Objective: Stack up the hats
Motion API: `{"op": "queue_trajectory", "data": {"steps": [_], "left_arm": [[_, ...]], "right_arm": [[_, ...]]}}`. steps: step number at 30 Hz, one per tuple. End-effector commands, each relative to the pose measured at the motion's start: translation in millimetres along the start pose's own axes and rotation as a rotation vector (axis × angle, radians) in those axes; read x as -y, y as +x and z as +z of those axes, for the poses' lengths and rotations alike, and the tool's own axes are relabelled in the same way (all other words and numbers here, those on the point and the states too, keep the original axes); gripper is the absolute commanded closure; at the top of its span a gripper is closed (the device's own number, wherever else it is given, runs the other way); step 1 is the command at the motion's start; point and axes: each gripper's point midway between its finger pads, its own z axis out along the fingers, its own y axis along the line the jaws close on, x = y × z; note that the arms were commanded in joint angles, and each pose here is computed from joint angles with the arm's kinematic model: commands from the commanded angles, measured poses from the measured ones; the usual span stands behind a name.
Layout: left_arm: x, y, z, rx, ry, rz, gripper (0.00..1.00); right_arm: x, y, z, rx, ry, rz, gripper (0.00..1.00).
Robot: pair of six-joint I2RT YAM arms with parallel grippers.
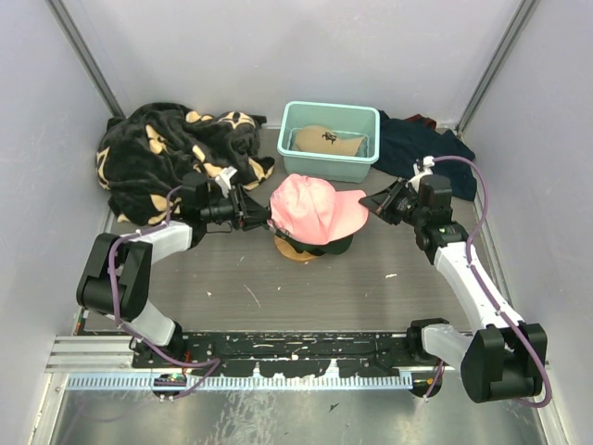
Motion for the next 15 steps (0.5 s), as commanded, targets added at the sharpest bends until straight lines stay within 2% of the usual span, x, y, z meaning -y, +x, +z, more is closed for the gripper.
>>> {"op": "queue_trajectory", "data": {"steps": [1, 6, 15], "left_arm": [[-4.2, 4.6, 15.2, -0.043, -0.016, 0.024, 0.69], [-19.7, 12.6, 25.4, -0.072, -0.035, 0.004, 0.96], [-65.4, 30.0, 18.4, -0.048, -0.109, -0.085, 0.98]], "right_arm": [[21.3, 18.0, -1.2, -0.055, 0.077, -0.065, 0.99], [23.8, 21.0, -2.0, -0.059, 0.081, -0.066, 0.99], [53.6, 35.5, 9.1, -0.099, 0.15, -0.062, 0.99]]}}
